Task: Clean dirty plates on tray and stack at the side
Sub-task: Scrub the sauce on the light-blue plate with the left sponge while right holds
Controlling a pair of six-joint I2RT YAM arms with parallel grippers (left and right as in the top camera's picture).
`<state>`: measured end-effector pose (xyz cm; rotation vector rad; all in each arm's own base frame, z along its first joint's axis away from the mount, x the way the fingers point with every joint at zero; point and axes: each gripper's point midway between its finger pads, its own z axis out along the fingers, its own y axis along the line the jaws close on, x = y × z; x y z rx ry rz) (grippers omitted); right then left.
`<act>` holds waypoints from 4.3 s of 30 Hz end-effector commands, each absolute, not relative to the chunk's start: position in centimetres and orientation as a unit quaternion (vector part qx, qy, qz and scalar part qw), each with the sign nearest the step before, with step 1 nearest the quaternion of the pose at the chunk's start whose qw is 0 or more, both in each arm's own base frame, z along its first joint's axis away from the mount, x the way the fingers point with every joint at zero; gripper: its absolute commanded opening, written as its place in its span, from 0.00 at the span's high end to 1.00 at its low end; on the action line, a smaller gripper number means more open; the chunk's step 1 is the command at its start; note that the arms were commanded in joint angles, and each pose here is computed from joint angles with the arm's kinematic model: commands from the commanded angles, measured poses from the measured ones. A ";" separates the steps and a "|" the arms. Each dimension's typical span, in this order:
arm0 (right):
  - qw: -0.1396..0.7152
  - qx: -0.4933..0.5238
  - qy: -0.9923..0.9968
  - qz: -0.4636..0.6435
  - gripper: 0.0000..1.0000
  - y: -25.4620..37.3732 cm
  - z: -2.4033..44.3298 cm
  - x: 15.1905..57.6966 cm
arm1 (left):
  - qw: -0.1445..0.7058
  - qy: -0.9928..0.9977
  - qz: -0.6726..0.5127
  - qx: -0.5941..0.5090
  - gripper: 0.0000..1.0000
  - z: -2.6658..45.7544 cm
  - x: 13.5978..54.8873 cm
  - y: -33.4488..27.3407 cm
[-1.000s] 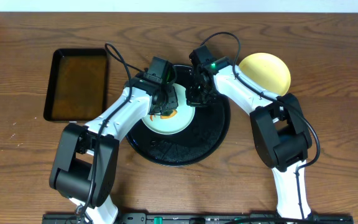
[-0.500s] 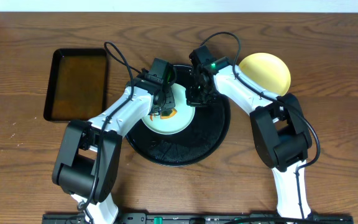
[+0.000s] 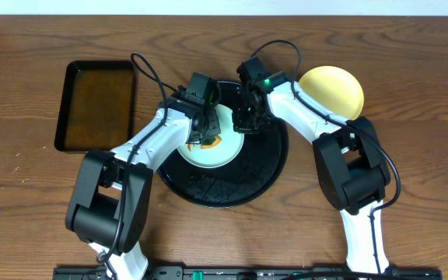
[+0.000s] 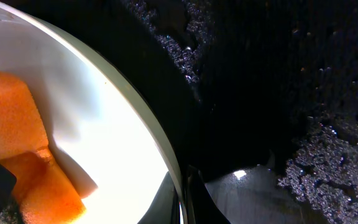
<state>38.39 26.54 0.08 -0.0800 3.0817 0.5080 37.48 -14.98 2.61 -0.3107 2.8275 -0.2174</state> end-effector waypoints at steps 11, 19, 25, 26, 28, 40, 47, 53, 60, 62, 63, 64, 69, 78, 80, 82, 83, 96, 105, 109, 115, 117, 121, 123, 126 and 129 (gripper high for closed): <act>0.009 -0.005 0.998 0.069 0.99 23.3 -3.7 38.3 | 0.137 0.983 -0.077 -0.099 0.93 2.1 37.1 -15.7; 0.010 -0.005 0.998 0.069 0.99 23.3 -3.7 38.3 | 0.162 0.983 -0.081 -0.022 0.93 2.6 37.3 -17.8; 0.010 -0.005 0.998 0.069 0.99 23.3 -3.7 38.3 | 0.175 0.981 -0.078 -0.020 0.93 2.7 37.7 -18.0; 0.010 -0.005 0.998 0.069 0.99 23.3 -3.7 38.3 | 0.175 0.981 -0.077 -0.021 0.93 2.7 37.8 -18.0; 0.010 -0.005 0.998 0.069 0.99 23.3 -3.7 38.3 | 0.173 0.982 -0.076 -0.024 0.93 2.7 37.8 -17.7; 0.009 -0.004 0.998 0.067 0.99 23.3 -3.7 38.2 | 0.117 0.992 -0.040 -0.030 0.93 -2.1 37.2 -14.9; 0.009 -0.005 0.998 0.067 0.99 23.3 -3.7 38.2 | 0.098 0.993 0.003 -0.062 0.92 -2.5 36.7 -11.7; 0.009 -0.005 0.998 0.067 0.99 23.3 -3.7 38.2 | 0.136 0.978 0.129 -0.091 0.93 0.6 37.1 -5.6; 0.009 -0.005 0.998 0.067 0.99 23.3 -3.7 38.2 | 0.185 0.966 0.157 -0.093 0.93 4.4 37.9 -4.1; 0.010 -0.005 0.998 0.067 0.99 23.3 -3.7 38.2 | 0.192 0.966 0.147 -0.093 0.93 5.1 38.0 -4.5; 0.010 -0.005 0.998 0.067 0.99 23.3 -3.7 38.2 | 0.193 0.967 0.136 -0.092 0.93 5.2 38.0 -4.9; 0.010 -0.005 0.998 0.067 0.99 23.3 -3.7 38.2 | 0.190 0.970 0.118 -0.090 0.93 5.3 37.9 -5.5; 0.010 -0.005 0.998 0.067 0.99 23.3 -3.7 38.2 | 0.150 0.985 -0.027 -0.083 0.92 4.9 36.9 -10.6; 0.010 -0.005 0.998 0.067 0.99 23.3 -3.7 38.2 | 0.093 0.985 -0.124 -0.073 0.93 3.5 35.2 -15.8; 0.010 -0.005 0.998 0.067 0.99 23.3 -3.7 38.2 | 0.086 0.987 -0.122 -0.064 0.93 2.9 34.8 -16.4; 0.010 -0.005 0.998 0.067 0.99 23.3 -3.7 38.2 | 0.080 0.989 -0.113 -0.058 0.93 2.3 34.5 -16.7; 0.009 -0.005 0.998 0.067 0.99 23.3 -3.7 38.2 | 0.078 0.990 -0.103 -0.059 0.93 1.8 34.5 -16.5; 0.008 -0.005 0.998 0.066 0.99 23.2 -3.7 38.1 | 0.072 0.995 0.006 -0.075 0.92 -0.1 34.5 -11.0; 0.008 -0.005 0.998 0.066 0.99 23.2 -3.7 38.1 | 0.101 0.978 0.167 -0.073 0.93 1.0 34.7 -5.0; 0.008 -0.005 0.998 0.066 0.99 23.3 -3.7 38.2 | 0.139 0.957 0.244 -0.075 0.92 3.0 35.5 -2.5; 0.008 -0.005 0.998 0.066 0.99 23.3 -3.7 38.2 | 0.185 0.949 0.240 -0.088 0.92 6.0 37.0 -2.5; 0.008 -0.005 0.998 0.066 0.99 23.3 -3.7 38.2 | 0.202 0.947 0.231 -0.094 0.93 7.0 37.3 -2.7; 0.009 -0.005 0.998 0.066 0.99 23.3 -3.7 38.2 | 0.209 0.957 0.177 -0.096 0.92 7.8 37.4 -4.2; 0.009 -0.005 0.998 0.066 0.99 23.3 -3.7 38.2 | 0.197 0.967 0.135 -0.092 0.92 7.4 37.1 -5.6; 0.009 -0.005 0.998 0.066 0.99 23.3 -3.7 38.2 | 0.159 0.983 0.041 -0.080 0.92 6.2 36.3 -8.9; 0.009 -0.005 0.998 0.067 0.99 23.3 -3.7 38.2 | 0.127 0.989 -0.033 -0.071 0.92 5.2 35.5 -11.6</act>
